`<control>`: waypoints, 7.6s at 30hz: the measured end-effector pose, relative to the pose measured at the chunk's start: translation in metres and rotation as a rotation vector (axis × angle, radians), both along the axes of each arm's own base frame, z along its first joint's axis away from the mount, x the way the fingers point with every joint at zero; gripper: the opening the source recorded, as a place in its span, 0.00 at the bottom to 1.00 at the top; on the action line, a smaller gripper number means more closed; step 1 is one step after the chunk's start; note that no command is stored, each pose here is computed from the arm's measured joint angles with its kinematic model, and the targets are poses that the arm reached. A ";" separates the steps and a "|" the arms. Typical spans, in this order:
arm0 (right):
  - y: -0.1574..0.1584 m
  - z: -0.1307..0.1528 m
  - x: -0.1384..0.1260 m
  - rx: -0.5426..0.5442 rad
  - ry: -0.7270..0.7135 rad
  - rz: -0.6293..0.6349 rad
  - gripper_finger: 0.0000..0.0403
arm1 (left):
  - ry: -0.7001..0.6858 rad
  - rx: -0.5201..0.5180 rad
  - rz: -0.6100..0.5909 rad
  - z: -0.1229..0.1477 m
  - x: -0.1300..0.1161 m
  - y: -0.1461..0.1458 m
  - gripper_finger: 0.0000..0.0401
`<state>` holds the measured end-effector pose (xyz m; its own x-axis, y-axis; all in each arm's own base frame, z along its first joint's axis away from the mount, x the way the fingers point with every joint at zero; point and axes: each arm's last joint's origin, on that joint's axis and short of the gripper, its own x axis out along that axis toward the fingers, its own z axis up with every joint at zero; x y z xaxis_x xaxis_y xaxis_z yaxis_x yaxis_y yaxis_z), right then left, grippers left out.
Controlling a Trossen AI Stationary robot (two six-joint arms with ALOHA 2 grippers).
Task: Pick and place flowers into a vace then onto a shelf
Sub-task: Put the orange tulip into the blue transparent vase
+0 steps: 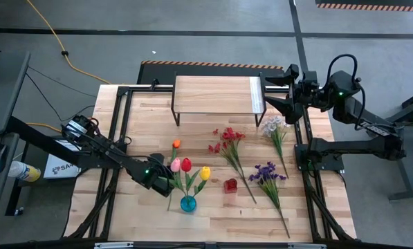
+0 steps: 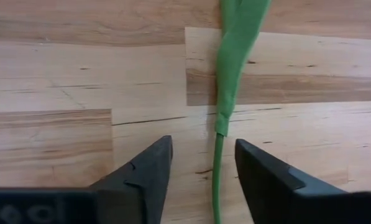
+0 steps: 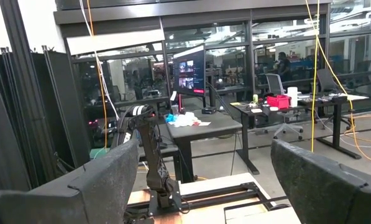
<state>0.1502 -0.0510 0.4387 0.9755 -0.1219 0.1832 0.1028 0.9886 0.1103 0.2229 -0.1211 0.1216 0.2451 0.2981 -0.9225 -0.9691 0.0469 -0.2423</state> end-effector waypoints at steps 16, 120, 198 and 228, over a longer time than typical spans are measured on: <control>0.000 0.000 0.000 0.001 0.000 0.000 0.88 | 0.027 -0.003 0.004 -0.001 -0.003 0.001 0.05; 0.000 -0.002 0.000 0.131 0.005 0.039 0.88 | -0.718 0.561 -0.402 0.276 -0.055 -0.118 0.05; -0.001 -0.004 0.001 0.089 0.034 0.009 0.88 | -0.371 1.211 -0.462 0.145 0.093 -0.165 0.05; -0.001 -0.005 0.001 0.082 0.036 0.007 0.88 | -0.399 1.184 -0.412 0.149 0.102 -0.161 0.05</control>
